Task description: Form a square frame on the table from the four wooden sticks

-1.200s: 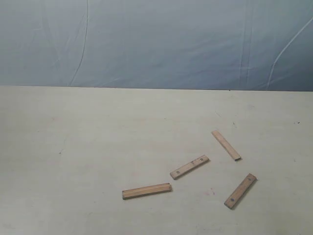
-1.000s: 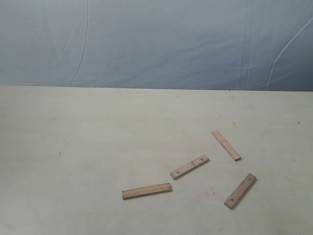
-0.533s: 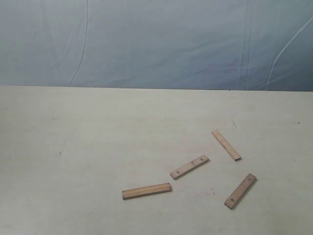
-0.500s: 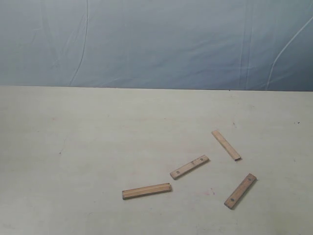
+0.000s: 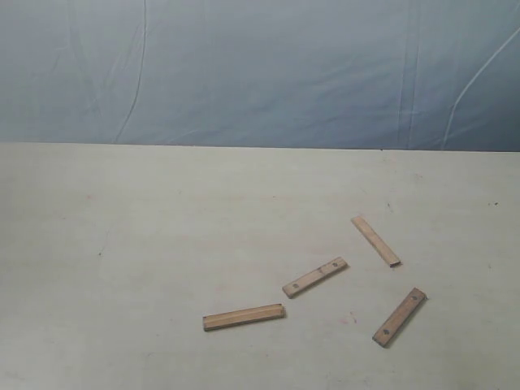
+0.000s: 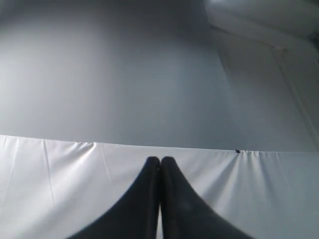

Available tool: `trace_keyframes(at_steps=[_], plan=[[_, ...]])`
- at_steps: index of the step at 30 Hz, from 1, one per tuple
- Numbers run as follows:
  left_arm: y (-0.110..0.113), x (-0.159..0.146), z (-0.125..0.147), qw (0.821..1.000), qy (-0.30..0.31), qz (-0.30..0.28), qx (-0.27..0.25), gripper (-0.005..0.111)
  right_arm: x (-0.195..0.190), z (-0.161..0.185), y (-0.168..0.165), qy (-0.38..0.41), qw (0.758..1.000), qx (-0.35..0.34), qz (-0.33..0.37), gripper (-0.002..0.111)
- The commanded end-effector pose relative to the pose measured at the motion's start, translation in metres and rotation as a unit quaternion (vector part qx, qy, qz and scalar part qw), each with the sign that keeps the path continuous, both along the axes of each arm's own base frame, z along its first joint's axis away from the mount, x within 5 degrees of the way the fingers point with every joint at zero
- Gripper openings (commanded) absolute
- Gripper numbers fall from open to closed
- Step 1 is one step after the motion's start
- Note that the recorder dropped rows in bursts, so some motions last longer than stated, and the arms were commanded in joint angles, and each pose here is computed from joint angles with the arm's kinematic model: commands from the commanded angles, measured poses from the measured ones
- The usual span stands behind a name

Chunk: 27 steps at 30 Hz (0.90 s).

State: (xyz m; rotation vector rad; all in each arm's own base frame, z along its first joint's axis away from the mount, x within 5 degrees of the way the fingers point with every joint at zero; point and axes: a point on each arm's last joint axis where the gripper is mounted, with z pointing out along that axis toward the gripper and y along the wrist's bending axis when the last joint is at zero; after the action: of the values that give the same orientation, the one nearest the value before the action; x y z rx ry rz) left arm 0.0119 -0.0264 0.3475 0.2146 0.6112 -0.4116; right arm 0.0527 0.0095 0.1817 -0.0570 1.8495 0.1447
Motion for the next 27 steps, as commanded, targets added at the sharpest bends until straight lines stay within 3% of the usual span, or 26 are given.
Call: trace_keyframes(at_steps=[1,3,7,9,10,13,15,17,20,22,24,26,27], plan=[[-0.004,0.031,0.040,0.995,0.086,0.019,0.036,0.000,0.000,-0.001,0.000,-0.004,1.000,0.002,0.002,-0.001],[-0.007,0.057,0.051,0.983,0.169,0.033,0.068,0.000,0.000,-0.001,0.000,-0.004,1.000,0.002,0.002,-0.001],[-0.013,0.112,0.051,0.932,0.347,0.019,0.101,0.000,0.000,-0.001,0.000,-0.004,1.000,0.002,0.002,-0.001],[-0.023,0.134,0.045,0.901,0.409,-0.010,0.142,0.000,0.000,-0.001,0.000,-0.004,1.000,0.002,0.002,-0.001],[-0.030,0.146,0.044,0.886,0.443,-0.050,0.131,0.000,0.000,-0.001,0.000,-0.003,1.000,0.001,0.002,-0.001],[-0.050,0.173,0.035,0.851,0.473,-0.130,0.186,0.000,0.000,-0.001,0.000,-0.003,1.000,0.001,0.002,-0.001],[-0.054,0.193,0.027,0.836,0.497,-0.141,0.186,0.000,0.000,-0.001,0.000,-0.003,1.000,0.001,0.002,-0.001],[-0.049,0.211,0.021,0.839,0.507,-0.090,0.178,0.000,0.000,-0.001,0.000,-0.003,1.000,0.001,0.002,-0.001],[-0.030,0.232,0.016,0.848,0.490,0.057,0.194,0.000,0.000,-0.001,0.000,-0.003,1.000,0.001,0.002,-0.001],[-0.015,0.240,0.016,0.839,0.477,0.177,0.193,0.000,0.000,-0.001,0.000,-0.003,1.000,0.001,0.002,-0.001],[0.001,0.245,0.017,0.801,0.455,0.316,0.226,0.000,0.000,-0.001,0.000,-0.003,1.000,0.001,0.002,-0.001],[0.014,0.250,0.016,0.727,0.473,0.420,0.267,0.000,0.000,-0.001,0.000,-0.003,1.000,0.001,0.002,-0.001],[0.018,0.254,0.015,0.679,0.508,0.447,0.286,0.000,0.000,-0.001,0.000,-0.003,1.000,0.001,0.002,-0.001]])
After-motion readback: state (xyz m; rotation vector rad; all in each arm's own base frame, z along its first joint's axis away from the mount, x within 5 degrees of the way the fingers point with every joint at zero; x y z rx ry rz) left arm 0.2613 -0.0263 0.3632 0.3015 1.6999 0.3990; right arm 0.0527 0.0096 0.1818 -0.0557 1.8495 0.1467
